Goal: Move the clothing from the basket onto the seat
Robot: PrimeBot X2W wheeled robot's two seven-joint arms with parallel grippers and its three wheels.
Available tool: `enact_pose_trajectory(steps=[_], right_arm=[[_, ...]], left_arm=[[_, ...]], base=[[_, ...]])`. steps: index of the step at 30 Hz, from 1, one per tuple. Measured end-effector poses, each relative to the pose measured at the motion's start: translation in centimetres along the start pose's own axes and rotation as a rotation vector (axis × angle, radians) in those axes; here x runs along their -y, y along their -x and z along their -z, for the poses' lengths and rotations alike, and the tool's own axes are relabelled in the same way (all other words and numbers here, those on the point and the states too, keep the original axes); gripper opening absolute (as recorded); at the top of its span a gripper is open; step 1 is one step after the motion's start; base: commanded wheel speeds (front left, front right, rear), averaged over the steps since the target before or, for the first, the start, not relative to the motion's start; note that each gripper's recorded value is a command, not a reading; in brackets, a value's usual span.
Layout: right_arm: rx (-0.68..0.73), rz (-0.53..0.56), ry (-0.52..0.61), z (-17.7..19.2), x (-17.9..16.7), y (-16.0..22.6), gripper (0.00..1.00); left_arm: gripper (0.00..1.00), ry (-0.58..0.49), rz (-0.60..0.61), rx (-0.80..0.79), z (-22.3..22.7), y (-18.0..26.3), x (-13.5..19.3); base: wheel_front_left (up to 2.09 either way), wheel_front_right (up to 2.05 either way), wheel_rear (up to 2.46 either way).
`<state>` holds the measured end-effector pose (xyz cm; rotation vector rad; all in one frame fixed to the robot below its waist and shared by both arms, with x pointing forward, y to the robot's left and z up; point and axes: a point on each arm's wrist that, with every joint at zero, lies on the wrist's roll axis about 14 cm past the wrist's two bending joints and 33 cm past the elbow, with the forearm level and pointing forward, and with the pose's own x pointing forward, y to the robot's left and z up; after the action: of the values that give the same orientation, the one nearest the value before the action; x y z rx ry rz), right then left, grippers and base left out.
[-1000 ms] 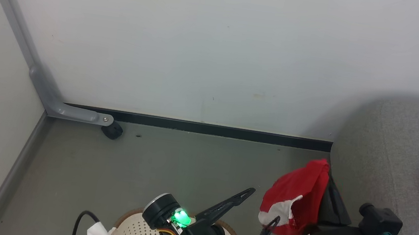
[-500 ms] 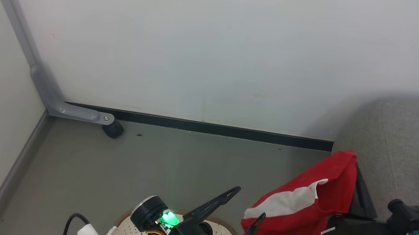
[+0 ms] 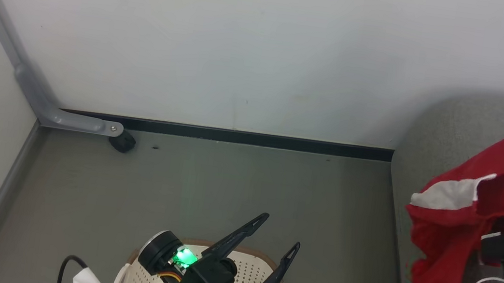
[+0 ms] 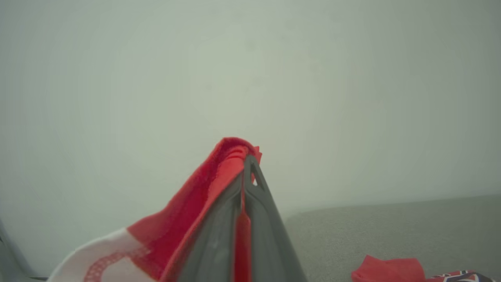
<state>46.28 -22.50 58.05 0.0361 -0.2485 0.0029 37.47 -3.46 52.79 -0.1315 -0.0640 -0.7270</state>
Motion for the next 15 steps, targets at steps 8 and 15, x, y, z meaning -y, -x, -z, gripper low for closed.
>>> enact_pose_trajectory(steps=[8, 15], right_arm=[[0.099, 0.096, 0.096, -3.7, 5.3, -2.4, 0.0], [0.173, 0.134, 0.164, -6.4, 7.7, -4.4, 0.0]], left_arm=[[1.0, 0.031, -0.007, -0.028, 1.5, -0.5, -0.6], [1.0, 0.048, -0.046, -0.068, 3.4, -0.6, -2.5]], base=[[0.0, 0.0, 0.0], [0.0, 0.0, 0.0]])
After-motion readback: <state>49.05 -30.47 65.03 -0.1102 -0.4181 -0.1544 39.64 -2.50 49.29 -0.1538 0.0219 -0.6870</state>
